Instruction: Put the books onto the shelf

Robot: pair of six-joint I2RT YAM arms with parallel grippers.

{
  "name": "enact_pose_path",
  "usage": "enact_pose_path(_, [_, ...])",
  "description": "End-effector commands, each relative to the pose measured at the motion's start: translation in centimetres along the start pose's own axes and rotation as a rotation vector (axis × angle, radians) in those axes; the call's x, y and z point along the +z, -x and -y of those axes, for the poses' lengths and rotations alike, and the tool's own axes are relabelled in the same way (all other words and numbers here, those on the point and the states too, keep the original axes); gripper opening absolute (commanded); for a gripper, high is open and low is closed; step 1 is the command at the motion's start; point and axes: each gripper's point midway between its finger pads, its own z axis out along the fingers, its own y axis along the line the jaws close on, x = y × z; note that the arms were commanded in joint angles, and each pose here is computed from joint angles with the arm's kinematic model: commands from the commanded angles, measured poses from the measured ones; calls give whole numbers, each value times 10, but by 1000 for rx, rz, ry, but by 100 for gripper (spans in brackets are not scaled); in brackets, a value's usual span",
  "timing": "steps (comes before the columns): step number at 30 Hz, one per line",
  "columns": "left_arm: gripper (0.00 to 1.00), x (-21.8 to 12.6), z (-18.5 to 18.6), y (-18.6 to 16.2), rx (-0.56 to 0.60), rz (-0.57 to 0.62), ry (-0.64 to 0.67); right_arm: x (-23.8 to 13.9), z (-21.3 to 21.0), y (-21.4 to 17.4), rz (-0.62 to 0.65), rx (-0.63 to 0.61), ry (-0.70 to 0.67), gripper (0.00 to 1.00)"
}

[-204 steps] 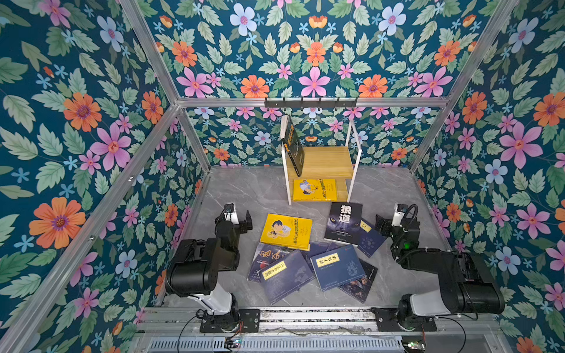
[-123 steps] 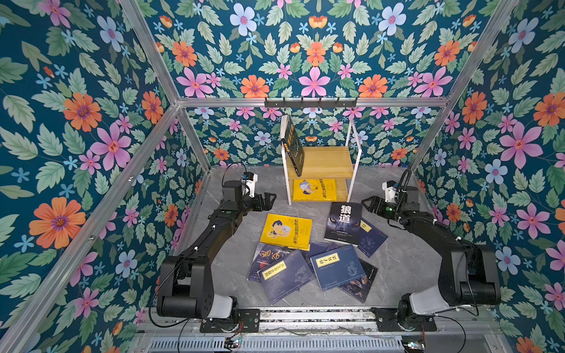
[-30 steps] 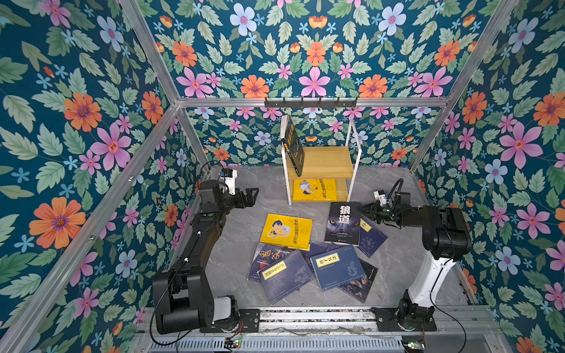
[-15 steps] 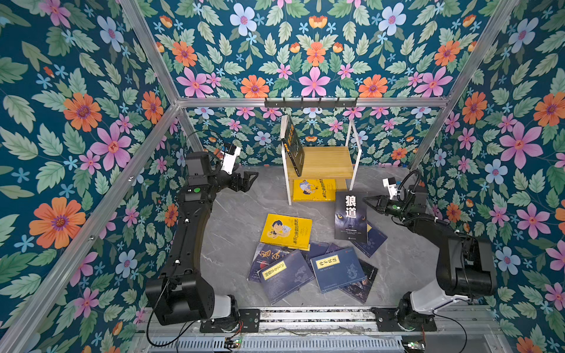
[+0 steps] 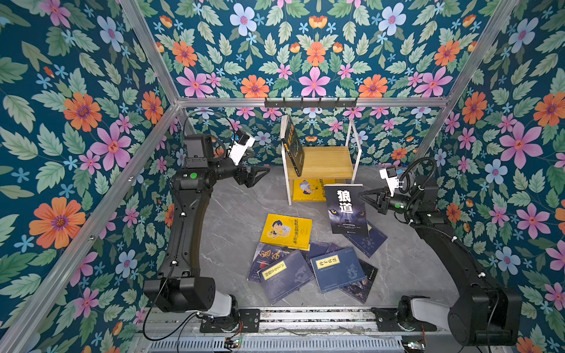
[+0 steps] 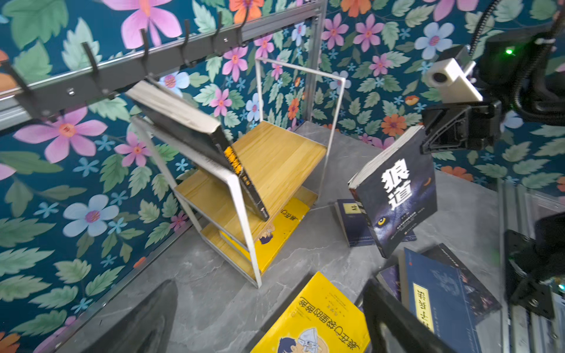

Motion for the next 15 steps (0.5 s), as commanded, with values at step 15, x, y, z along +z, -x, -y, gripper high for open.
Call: enact_pose_path(15, [98, 48, 128, -17, 119, -87, -402, 67, -97, 27, -133, -291, 299, 0])
